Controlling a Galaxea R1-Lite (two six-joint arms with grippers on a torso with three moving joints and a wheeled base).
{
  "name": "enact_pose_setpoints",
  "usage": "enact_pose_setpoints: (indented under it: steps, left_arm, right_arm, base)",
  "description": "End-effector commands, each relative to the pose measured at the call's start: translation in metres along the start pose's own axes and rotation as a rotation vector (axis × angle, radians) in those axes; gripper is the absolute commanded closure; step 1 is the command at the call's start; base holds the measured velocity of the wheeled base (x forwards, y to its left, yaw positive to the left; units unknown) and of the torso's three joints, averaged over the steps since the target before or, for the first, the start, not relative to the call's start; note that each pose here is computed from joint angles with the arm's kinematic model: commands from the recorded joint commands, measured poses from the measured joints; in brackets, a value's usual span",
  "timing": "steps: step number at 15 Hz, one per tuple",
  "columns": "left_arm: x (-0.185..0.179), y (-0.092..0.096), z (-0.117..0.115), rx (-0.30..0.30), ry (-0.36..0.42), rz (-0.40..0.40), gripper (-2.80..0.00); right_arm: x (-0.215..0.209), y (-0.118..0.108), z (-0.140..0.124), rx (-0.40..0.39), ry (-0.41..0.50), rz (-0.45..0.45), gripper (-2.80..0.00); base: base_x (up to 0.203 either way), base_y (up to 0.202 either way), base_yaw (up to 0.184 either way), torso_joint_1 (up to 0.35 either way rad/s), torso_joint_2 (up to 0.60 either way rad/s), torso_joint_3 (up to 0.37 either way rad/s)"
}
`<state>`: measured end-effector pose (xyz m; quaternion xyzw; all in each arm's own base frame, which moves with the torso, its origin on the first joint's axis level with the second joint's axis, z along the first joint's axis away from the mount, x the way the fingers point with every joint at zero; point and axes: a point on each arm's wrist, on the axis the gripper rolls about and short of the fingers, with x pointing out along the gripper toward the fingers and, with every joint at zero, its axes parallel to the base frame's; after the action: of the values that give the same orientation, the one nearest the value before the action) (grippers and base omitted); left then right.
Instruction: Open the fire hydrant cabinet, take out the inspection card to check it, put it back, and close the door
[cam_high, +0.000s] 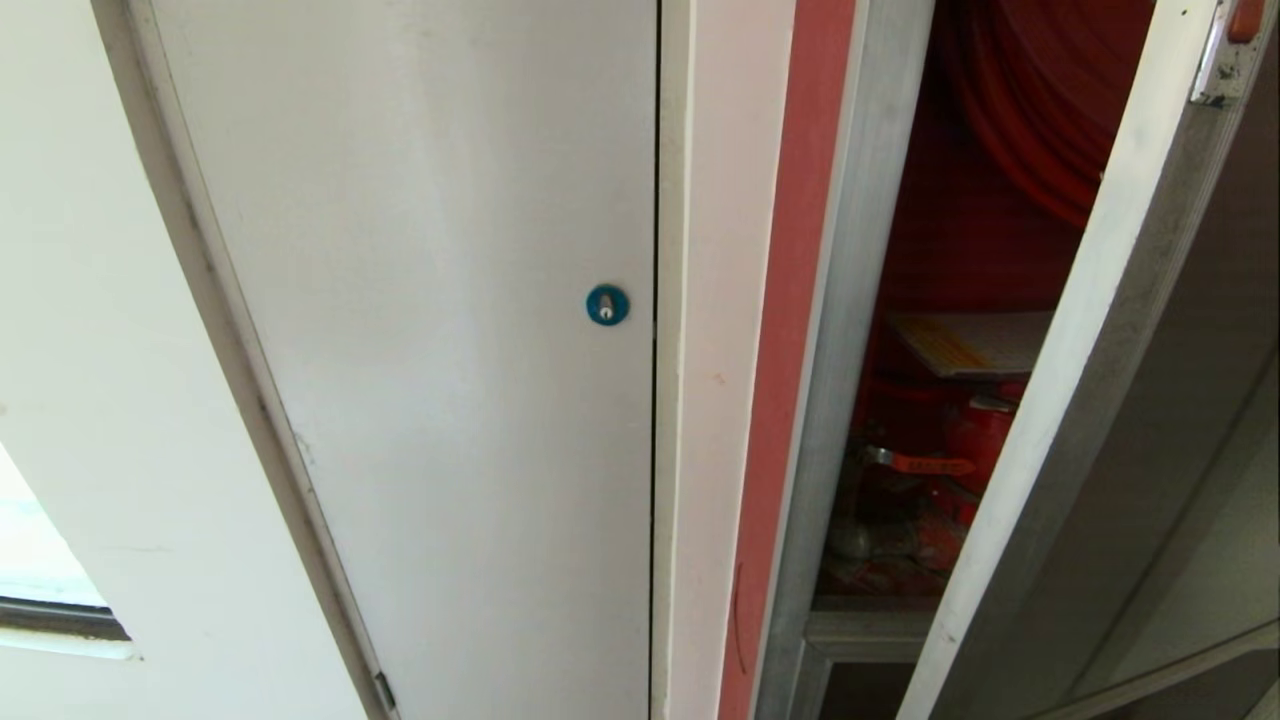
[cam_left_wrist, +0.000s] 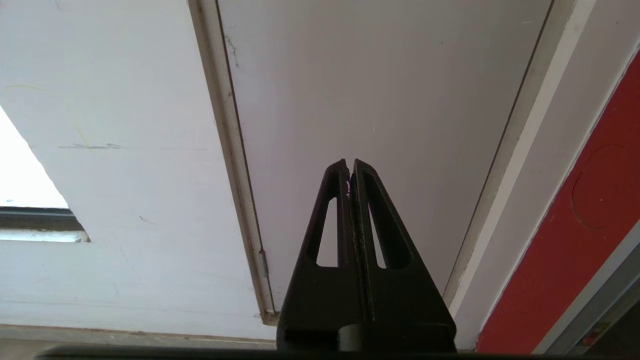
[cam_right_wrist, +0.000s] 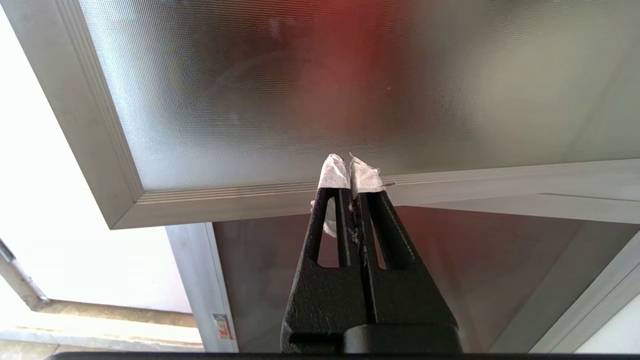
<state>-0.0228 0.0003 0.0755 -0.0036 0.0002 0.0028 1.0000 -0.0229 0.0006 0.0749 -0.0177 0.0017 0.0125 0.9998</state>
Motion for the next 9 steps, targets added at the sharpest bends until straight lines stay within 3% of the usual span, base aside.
enact_pose_setpoints:
  steps: [1,5,9]
  left_arm:
    - [0.0000,0.0000,0.0000,0.000,0.000,0.001,0.00]
    - [0.0000,0.0000,0.0000,0.000,0.001,0.001,0.00]
    - [0.0000,0.0000,0.0000,0.000,0.000,0.001,0.00]
  right_arm:
    - [0.0002,0.0000,-0.0003,-0.001,0.002,0.001,0.00]
    - [0.0002,0.0001,-0.0003,-0.021,0.002,0.003,0.00]
    - [0.0000,-0.0004,0.0005,0.027,-0.002,-0.014,0.00]
  base:
    - [0.000,0.000,0.000,0.000,0.00,0.000]
    - [0.000,0.000,0.000,0.000,0.00,0.000]
    - [0.000,0.000,0.000,0.000,0.00,0.000]
